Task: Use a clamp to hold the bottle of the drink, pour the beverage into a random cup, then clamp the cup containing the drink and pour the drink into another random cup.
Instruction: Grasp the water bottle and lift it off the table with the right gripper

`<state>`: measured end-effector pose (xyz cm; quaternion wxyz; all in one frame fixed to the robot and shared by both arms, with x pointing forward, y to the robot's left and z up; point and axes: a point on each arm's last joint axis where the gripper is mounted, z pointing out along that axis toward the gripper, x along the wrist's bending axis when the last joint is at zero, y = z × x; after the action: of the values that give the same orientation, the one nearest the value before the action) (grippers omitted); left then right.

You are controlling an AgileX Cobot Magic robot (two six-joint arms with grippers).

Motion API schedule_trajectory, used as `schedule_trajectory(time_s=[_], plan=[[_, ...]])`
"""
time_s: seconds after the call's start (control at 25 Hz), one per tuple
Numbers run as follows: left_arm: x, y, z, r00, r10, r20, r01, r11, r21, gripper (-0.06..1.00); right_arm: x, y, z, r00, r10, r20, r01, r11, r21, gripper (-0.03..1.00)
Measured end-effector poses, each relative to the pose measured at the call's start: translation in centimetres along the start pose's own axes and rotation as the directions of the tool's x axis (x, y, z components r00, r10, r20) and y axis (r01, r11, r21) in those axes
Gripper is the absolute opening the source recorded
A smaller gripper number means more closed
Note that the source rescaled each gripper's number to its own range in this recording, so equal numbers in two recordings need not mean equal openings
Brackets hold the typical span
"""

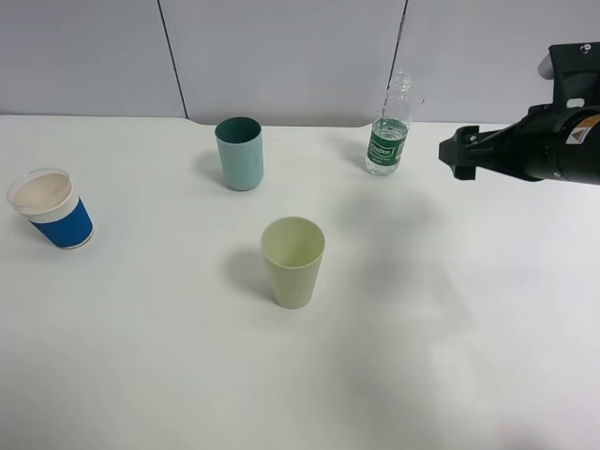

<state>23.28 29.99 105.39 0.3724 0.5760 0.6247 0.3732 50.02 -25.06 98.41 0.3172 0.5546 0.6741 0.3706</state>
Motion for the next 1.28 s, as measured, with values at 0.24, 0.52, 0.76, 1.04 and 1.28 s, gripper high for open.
schedule_trajectory(time_s=[0.24, 0.52, 0.76, 1.04, 1.28], plan=[[0.0, 0.0, 0.0, 1.000, 0.000, 0.000, 0.000, 1.000, 0.000, 1.00, 0.1, -0.9, 2.3, 1.000, -0.006, 0.003, 0.006, 1.000, -0.027, 1.00], [0.0, 0.0, 0.0, 1.000, 0.000, 0.000, 0.000, 1.000, 0.000, 1.00, 0.1, -2.1, 5.1, 1.000, -0.022, 0.015, 0.024, 0.995, -0.096, 1.00], [0.0, 0.0, 0.0, 1.000, 0.000, 0.000, 0.000, 1.000, 0.000, 1.00, 0.1, -3.3, 7.7, 0.999, -0.038, 0.022, 0.040, 0.992, -0.115, 1.00], [0.0, 0.0, 0.0, 1.000, 0.000, 0.000, 0.000, 1.000, 0.000, 1.00, 1.2, -2.9, 11.7, 0.992, -0.122, -0.038, 0.116, 0.985, -0.128, 1.00], [0.0, 0.0, 0.0, 1.000, 0.000, 0.000, 0.000, 1.000, 0.000, 1.00, 2.4, -2.5, 14.6, 0.979, -0.186, -0.083, 0.172, 0.973, -0.152, 1.00]])
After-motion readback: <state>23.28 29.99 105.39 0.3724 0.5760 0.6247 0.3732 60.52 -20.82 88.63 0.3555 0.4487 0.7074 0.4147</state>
